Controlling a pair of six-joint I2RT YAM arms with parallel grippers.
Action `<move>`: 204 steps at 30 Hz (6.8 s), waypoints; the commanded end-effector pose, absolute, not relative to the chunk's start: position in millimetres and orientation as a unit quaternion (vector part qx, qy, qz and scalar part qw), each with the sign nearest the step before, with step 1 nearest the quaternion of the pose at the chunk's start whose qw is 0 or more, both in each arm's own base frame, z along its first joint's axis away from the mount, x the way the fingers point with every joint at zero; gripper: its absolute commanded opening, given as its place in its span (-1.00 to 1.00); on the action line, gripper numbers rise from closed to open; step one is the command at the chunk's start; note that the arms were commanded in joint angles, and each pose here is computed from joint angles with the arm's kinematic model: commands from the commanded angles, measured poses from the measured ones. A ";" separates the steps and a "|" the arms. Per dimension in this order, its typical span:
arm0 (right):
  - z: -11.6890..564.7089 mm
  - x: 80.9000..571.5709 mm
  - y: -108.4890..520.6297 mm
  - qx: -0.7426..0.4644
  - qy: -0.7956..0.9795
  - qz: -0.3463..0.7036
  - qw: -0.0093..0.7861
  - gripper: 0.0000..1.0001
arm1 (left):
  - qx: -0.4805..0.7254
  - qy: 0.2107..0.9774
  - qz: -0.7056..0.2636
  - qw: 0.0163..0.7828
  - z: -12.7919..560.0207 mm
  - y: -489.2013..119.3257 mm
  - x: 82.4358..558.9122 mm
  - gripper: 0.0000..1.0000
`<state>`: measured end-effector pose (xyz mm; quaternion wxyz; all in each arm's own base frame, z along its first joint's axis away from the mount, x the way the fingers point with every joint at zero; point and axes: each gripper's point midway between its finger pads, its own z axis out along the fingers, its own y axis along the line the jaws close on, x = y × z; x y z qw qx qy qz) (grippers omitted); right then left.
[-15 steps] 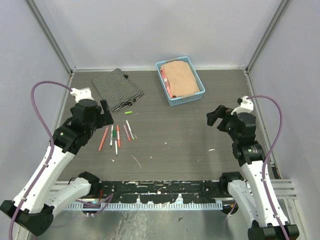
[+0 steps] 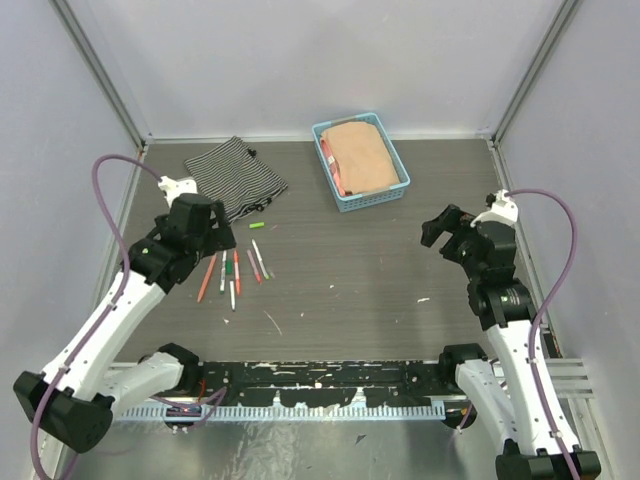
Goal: Insert the pens into the pen caps
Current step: Pick up the pen from the center of the board.
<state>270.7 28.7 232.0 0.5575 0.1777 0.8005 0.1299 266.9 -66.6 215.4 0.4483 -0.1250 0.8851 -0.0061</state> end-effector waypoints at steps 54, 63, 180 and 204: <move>186.1 263.8 58.4 0.142 0.842 0.188 0.485 0.56 | -0.078 0.957 0.047 0.276 44.1 -166.4 340.1 -0.15; 184.1 262.6 59.9 0.141 0.845 0.190 0.479 0.57 | -0.083 0.960 0.046 0.262 31.0 -162.2 337.2 -0.22; 276.3 209.1 417.4 -0.109 0.666 0.600 0.429 -0.58 | 0.015 0.798 -0.331 0.503 281.3 -204.4 264.6 -0.77; 315.0 210.8 422.1 -0.123 0.634 0.614 0.454 -0.80 | 0.035 0.811 -0.331 0.482 263.5 -204.7 253.0 -0.40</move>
